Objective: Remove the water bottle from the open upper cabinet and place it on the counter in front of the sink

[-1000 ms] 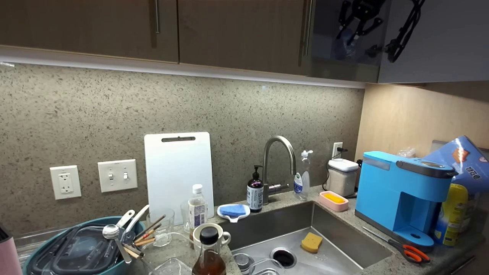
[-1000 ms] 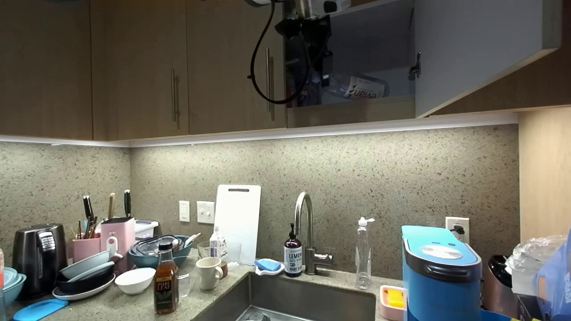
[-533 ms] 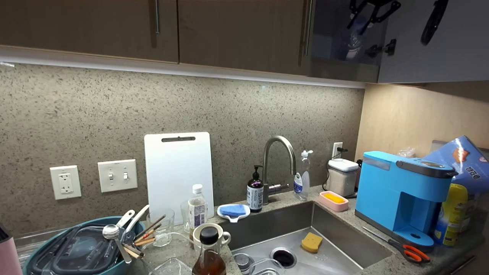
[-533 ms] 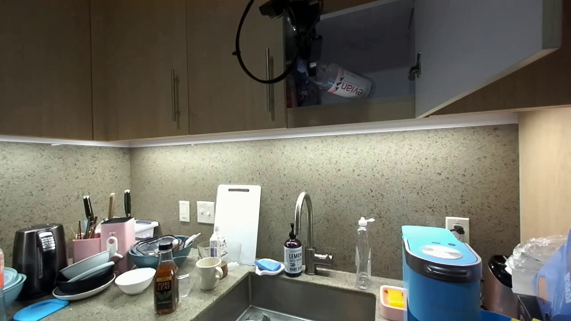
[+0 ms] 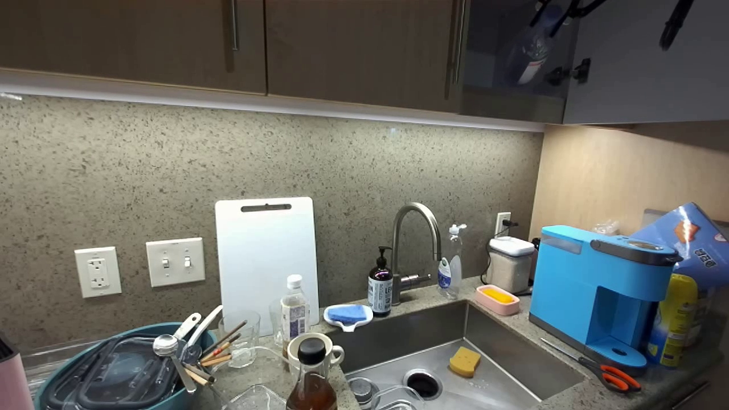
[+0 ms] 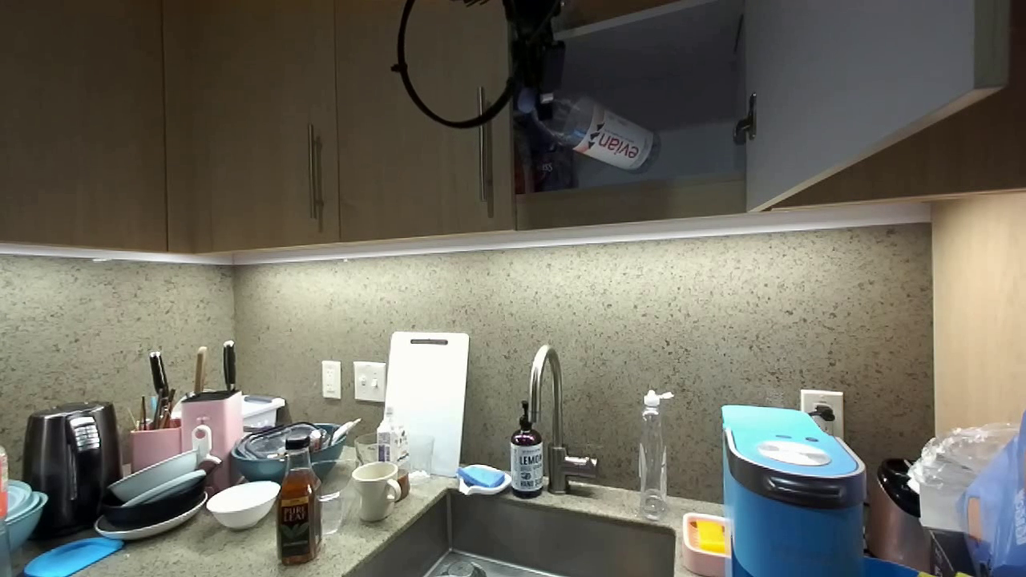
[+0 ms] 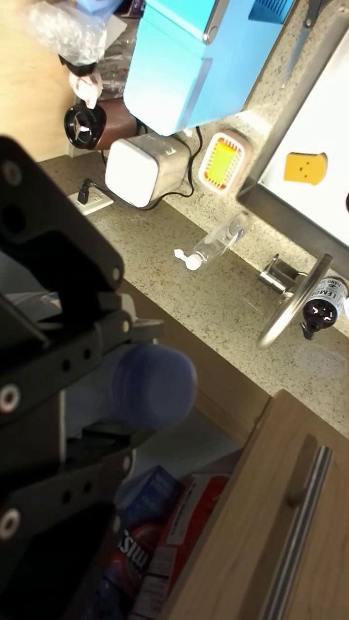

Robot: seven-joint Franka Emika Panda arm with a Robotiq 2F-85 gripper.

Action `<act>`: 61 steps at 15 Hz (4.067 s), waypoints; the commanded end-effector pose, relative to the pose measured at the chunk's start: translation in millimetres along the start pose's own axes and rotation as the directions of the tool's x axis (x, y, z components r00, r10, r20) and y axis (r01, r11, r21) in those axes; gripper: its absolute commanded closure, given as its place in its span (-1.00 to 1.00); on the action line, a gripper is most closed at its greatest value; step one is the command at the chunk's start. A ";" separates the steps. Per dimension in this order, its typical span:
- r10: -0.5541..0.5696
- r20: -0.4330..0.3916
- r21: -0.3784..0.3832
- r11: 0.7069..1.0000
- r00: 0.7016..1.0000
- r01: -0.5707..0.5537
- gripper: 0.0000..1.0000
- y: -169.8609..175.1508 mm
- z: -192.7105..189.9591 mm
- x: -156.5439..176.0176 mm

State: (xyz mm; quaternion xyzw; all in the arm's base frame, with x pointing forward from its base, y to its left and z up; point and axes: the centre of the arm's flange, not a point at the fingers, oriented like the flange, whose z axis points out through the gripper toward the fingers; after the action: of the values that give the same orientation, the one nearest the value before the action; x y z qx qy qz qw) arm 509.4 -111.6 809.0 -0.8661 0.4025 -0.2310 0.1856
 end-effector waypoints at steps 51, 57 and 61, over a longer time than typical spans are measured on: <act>-0.007 0.861 -0.166 0.941 0.509 0.294 0.72 172.5 34.6 -53.9; 0.066 0.887 -0.249 0.902 0.456 0.354 0.72 195.5 84.0 -13.9; 0.107 0.943 -0.241 0.871 0.314 0.427 0.72 210.6 115.0 -8.7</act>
State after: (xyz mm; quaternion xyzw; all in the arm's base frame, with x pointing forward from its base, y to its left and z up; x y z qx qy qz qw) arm 429.9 -201.8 613.5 -0.9012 0.2043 0.3446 0.1652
